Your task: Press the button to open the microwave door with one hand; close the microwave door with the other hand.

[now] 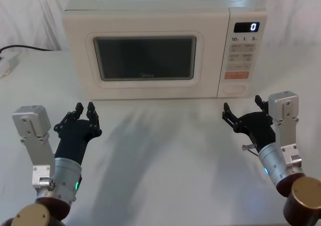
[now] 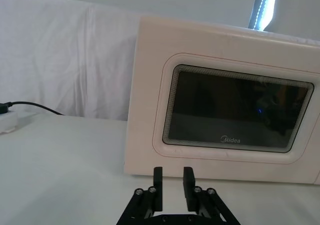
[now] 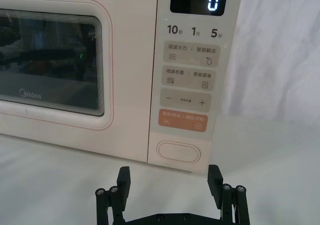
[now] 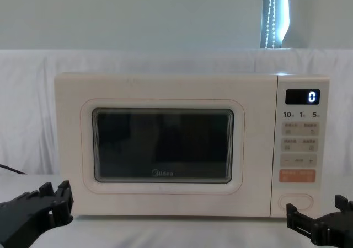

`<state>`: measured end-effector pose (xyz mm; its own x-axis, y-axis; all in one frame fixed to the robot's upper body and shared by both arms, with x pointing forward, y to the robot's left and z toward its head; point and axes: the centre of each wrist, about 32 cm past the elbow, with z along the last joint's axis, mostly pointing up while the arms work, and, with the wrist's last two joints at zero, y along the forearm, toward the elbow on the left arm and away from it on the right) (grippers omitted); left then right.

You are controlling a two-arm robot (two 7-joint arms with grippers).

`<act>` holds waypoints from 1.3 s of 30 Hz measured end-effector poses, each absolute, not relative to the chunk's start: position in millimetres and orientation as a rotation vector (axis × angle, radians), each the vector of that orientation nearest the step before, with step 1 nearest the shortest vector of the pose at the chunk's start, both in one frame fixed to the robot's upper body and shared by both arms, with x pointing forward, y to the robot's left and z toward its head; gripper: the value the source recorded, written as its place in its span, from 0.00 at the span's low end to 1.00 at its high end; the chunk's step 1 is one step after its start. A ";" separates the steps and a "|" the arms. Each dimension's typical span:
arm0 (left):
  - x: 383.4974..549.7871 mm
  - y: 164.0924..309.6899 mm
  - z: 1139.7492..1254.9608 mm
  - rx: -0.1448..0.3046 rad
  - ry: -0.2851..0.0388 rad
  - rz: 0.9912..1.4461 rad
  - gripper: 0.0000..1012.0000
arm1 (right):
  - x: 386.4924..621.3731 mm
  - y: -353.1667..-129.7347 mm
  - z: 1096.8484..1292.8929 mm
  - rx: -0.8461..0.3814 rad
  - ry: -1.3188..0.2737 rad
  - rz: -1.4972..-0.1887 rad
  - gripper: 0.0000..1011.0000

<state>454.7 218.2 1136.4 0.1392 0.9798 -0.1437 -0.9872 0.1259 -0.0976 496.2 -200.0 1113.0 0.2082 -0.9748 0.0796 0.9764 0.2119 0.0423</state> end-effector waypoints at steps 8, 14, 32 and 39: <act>454.7 218.2 1136.5 -0.184 0.048 1.433 0.48 | 496.2 -200.0 1113.0 -0.019 -0.096 -1.358 0.99; 454.7 218.2 1136.5 -0.184 0.048 1.433 0.66 | 496.2 -200.0 1113.0 -0.019 -0.096 -1.358 0.99; 454.7 218.2 1136.5 -0.184 0.048 1.433 0.99 | 496.2 -200.0 1113.0 -0.018 -0.096 -1.358 0.99; 454.7 218.2 1136.4 -0.184 0.048 1.433 0.99 | 496.2 -200.0 1113.0 -0.019 -0.096 -1.358 0.99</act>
<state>454.7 218.2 1136.4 0.1392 0.9798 -0.1437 -0.9872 0.1259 -0.0977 496.2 -200.0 1113.0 0.2081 -0.9749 0.0797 0.9764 0.2119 0.0424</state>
